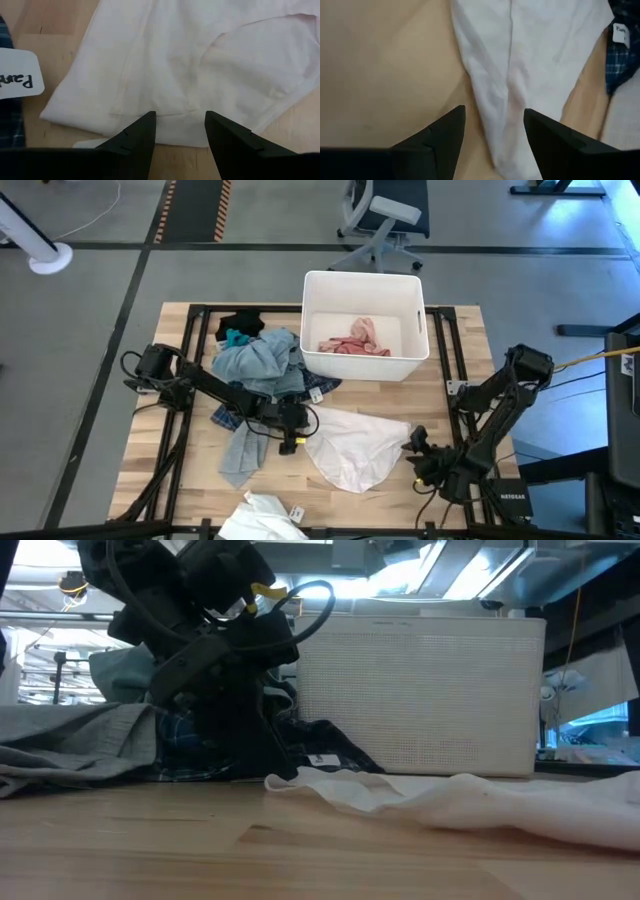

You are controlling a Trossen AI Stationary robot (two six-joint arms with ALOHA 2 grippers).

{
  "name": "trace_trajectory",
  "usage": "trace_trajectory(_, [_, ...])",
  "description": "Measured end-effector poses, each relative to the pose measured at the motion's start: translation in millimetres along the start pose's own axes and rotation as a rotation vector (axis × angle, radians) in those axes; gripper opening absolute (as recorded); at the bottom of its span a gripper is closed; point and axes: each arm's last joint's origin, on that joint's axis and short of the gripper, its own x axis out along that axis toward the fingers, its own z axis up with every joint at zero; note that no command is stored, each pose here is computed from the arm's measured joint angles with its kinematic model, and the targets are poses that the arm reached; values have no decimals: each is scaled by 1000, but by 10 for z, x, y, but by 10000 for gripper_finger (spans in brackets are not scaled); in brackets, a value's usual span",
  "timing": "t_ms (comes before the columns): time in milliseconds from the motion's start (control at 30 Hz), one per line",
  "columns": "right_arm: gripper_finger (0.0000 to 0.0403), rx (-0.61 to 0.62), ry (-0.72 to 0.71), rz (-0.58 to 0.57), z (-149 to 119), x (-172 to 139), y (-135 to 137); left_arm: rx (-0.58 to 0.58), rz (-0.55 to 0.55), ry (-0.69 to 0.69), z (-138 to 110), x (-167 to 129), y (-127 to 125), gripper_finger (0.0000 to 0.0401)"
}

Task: Sort clothes
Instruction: Put the white underwear into the white laundry bin

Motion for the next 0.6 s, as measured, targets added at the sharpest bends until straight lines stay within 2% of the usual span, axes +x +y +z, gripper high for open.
trace_trajectory(233, [221, -157, 66, -49, 28, 229, -11, 0, 0, 0, 0, 0, -1, 166])
trace_trajectory(333, [204, -151, 62, -82, 47, 268, -47, 0, -1, 0, 0, 0, -1, 166])
trace_trajectory(467, [141, -142, 86, -68, 55, 295, -87, 0, 0, 0, 0, 0, -1, 166])
trace_trajectory(600, [42, -139, 91, -54, 57, 299, -100, -1, -2, -7, 6, 0, -2, 166])
